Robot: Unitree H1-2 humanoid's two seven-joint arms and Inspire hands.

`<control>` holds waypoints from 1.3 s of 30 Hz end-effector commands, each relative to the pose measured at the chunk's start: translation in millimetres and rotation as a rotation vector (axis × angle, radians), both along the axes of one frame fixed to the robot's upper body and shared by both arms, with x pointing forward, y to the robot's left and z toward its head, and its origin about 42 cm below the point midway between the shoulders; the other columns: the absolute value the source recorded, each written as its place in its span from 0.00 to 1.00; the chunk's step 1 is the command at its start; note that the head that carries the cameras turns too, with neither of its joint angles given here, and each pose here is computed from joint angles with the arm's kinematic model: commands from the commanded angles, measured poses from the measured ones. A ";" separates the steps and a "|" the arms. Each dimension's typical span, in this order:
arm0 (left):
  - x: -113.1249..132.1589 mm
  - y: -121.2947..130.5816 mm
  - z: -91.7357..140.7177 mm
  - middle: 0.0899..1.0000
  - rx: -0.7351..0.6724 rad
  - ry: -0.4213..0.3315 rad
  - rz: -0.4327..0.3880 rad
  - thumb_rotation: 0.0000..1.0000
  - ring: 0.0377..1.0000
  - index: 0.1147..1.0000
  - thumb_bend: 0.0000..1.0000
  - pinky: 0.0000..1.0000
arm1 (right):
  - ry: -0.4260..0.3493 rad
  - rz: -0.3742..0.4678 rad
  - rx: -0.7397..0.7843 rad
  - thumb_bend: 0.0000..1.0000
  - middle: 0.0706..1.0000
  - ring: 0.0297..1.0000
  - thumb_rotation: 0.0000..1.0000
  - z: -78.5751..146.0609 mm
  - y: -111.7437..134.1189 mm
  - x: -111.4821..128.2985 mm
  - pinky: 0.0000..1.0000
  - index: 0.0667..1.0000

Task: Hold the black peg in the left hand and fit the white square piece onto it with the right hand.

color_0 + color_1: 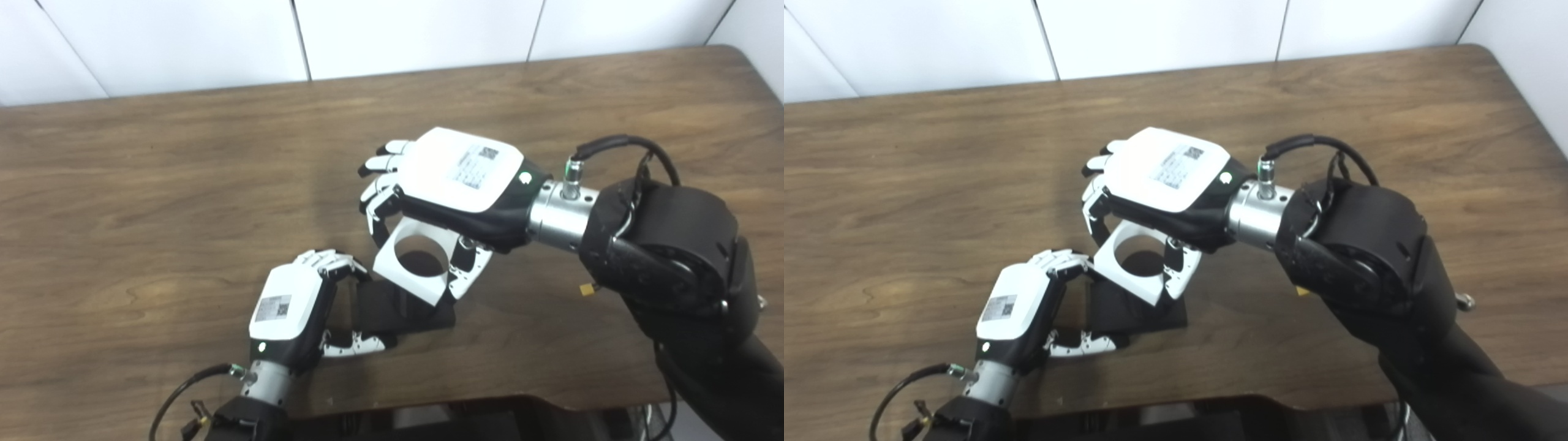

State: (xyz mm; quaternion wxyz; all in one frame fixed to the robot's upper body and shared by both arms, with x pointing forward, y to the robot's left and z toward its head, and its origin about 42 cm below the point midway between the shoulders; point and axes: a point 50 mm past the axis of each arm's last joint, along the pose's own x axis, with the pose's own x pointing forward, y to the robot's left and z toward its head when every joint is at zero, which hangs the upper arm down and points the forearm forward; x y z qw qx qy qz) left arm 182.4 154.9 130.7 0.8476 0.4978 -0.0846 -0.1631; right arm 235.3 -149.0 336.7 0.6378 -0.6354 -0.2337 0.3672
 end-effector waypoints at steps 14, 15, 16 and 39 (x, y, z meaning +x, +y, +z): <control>3.3 -12.1 11.7 0.71 -0.021 -0.020 -0.010 0.06 0.80 0.42 0.52 0.85 | 0.002 0.006 -0.036 0.52 0.76 0.91 0.13 -2.3 0.6 8.8 0.95 0.45; 3.4 -12.2 11.9 0.71 -0.022 -0.019 -0.010 0.06 0.80 0.42 0.52 0.86 | 0.002 0.004 -0.035 0.52 0.76 0.91 0.13 -3.2 0.3 9.8 0.95 0.45; 3.4 -12.3 12.0 0.71 -0.023 -0.019 -0.009 0.06 0.80 0.42 0.52 0.86 | 0.002 0.004 -0.035 0.52 0.76 0.91 0.13 -3.9 0.1 10.7 0.94 0.45; 3.6 -15.9 14.3 0.71 -0.030 -0.017 -0.010 0.06 0.80 0.42 0.52 0.87 | 0.011 -0.001 -0.048 0.52 0.76 0.91 0.13 -15.5 -1.8 21.0 0.89 0.45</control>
